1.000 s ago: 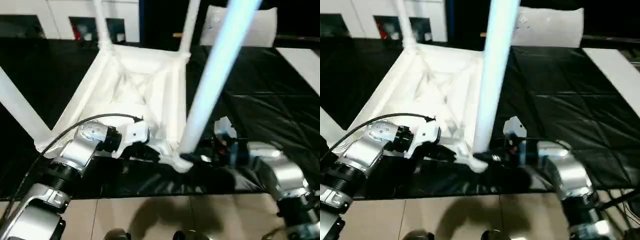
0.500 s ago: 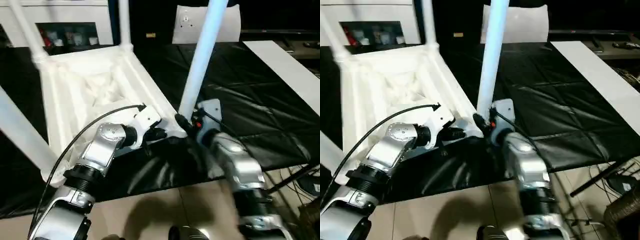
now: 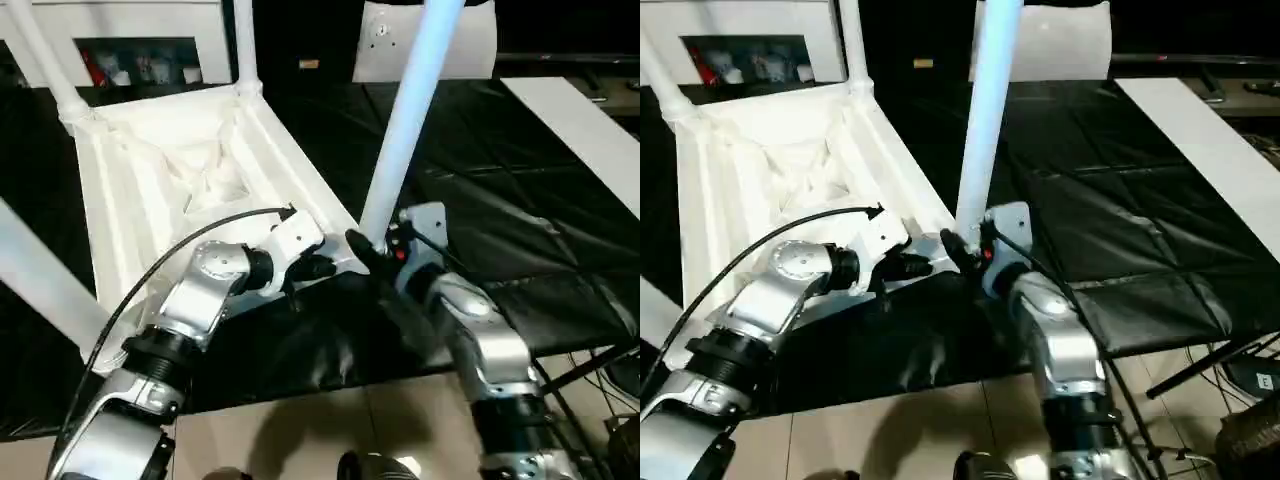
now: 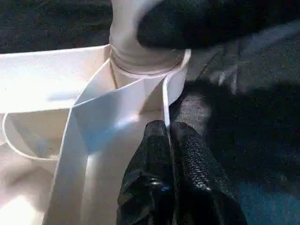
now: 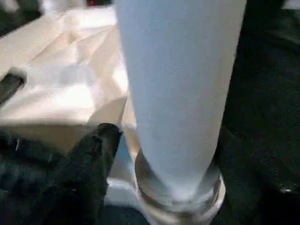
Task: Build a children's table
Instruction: Rotate leg to tighten
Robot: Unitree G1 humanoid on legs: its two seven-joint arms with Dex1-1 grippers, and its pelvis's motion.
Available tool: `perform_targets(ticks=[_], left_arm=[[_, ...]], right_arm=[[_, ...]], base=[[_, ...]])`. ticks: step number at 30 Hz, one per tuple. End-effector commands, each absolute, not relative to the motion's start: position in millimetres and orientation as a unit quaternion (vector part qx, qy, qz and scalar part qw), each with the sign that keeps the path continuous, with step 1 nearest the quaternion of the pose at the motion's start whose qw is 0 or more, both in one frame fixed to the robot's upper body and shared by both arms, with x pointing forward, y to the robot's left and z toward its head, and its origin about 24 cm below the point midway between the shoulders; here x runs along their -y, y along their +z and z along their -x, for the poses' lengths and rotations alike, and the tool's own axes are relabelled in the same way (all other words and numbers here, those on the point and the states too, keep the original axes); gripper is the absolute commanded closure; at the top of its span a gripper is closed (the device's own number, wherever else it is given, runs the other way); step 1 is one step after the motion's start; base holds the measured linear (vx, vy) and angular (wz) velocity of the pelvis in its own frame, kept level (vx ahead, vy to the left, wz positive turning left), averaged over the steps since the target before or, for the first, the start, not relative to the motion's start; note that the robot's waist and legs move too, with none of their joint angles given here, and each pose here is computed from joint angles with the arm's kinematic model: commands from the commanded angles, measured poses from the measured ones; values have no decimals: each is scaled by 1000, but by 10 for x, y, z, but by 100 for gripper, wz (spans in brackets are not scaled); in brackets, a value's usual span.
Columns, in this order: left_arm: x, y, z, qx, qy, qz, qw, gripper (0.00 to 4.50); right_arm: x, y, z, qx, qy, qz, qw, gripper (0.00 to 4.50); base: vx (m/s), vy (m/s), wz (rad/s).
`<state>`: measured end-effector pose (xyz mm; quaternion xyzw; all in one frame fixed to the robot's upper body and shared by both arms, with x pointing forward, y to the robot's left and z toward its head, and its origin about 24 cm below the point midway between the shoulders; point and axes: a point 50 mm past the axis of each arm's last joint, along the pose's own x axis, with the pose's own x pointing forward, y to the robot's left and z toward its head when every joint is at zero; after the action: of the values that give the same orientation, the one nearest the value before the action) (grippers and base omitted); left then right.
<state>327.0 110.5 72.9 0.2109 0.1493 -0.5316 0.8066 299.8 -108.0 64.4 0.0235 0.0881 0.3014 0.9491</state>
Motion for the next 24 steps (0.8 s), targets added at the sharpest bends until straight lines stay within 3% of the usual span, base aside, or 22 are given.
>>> perform_targets(ticks=[1,3,6,10,16,21,23,24], left_arm=[[-1126,655,-3196,-160,-568,-240,770,450],[-1164,652,-3194,-161,-572,-250,765,450],[-1255,676,-3179,-159,-594,-253,746,450],[-1393,733,-3157,-155,-626,-259,719,450],[-1551,710,-3195,-184,-590,-266,740,450],[-1545,710,-3210,-187,-581,-256,750,450],[-1542,710,-3210,-187,-582,-260,747,396],[-1546,702,-3220,-190,-576,-264,750,396]], right_arm=[[1074,621,-2913,-92,346,-8,934,72],[1119,641,-2886,-92,359,-11,929,72],[1253,691,-2791,-93,394,-12,915,35],[1422,690,-2632,-101,436,23,894,5],[1444,637,-2472,-138,482,32,865,5],[1421,632,-2445,-134,497,41,856,1],[1417,635,-2445,-132,499,43,855,0],[1411,639,-2447,-131,500,43,855,0]], base=[[0,0,0],[0,0,0],[0,0,0],[0,0,0],[0,0,0],[0,0,0],[0,0,0],[0,0,0]])
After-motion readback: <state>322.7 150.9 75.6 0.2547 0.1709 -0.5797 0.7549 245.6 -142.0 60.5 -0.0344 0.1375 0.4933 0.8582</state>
